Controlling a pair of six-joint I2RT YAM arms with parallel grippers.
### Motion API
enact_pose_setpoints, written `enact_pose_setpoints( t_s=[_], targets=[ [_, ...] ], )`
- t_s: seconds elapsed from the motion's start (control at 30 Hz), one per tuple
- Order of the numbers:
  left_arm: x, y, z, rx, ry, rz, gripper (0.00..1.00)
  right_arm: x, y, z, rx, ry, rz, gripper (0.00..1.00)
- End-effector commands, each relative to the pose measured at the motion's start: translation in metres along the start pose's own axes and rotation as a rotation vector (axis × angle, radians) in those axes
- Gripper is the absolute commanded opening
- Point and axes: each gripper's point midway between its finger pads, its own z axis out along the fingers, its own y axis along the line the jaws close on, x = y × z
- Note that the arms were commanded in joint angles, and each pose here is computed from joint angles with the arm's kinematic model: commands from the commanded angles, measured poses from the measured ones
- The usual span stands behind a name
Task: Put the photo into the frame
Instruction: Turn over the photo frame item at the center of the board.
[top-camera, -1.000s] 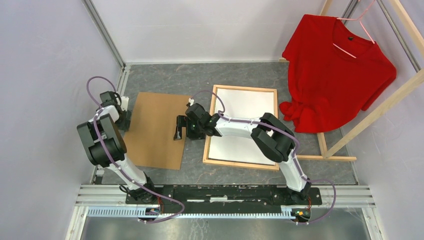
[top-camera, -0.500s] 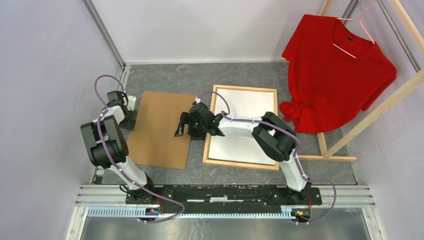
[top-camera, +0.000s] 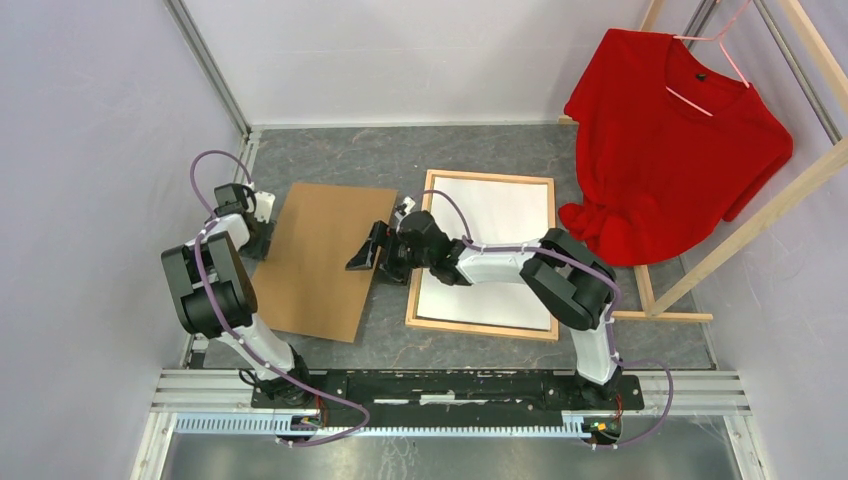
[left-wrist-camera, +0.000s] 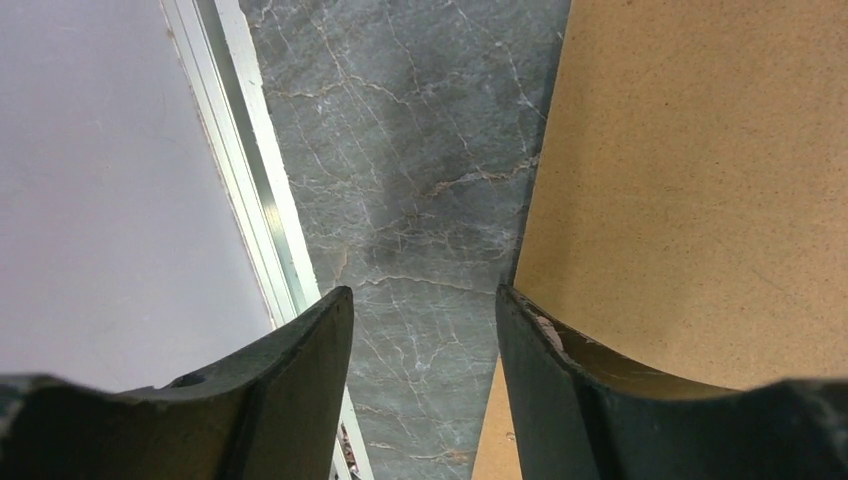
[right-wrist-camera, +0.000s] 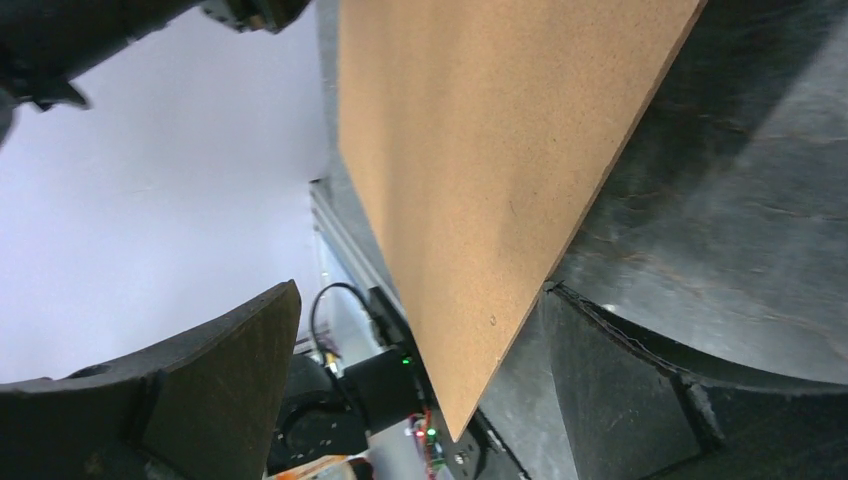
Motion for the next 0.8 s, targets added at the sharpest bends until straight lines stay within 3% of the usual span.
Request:
enact_pose_setpoints(
  t_s=[0.0, 0.33, 0.5, 0.77],
  targets=[
    [0.066, -0.107, 0.003, 0.406, 0.184, 0.023, 0.63, -0.015, 0.131, -0.037, -0.494, -0.070, -0.034, 0.94],
    [0.068, -0.112, -0.003, 0.437, 0.181, 0.037, 0.61, -0.013, 0.172, -0.059, -0.739, -0.069, -0.026, 0.90],
    [0.068, -0.111, -0.006, 0.436, 0.175, 0.040, 0.61, -0.012, 0.152, -0.044, -0.605, -0.076, -0.048, 0.89],
    [0.056, -0.104, -0.011, 0.420, 0.143, 0.043, 0.63, -0.018, 0.101, -0.031, -0.281, -0.119, -0.086, 0.72]
  ],
)
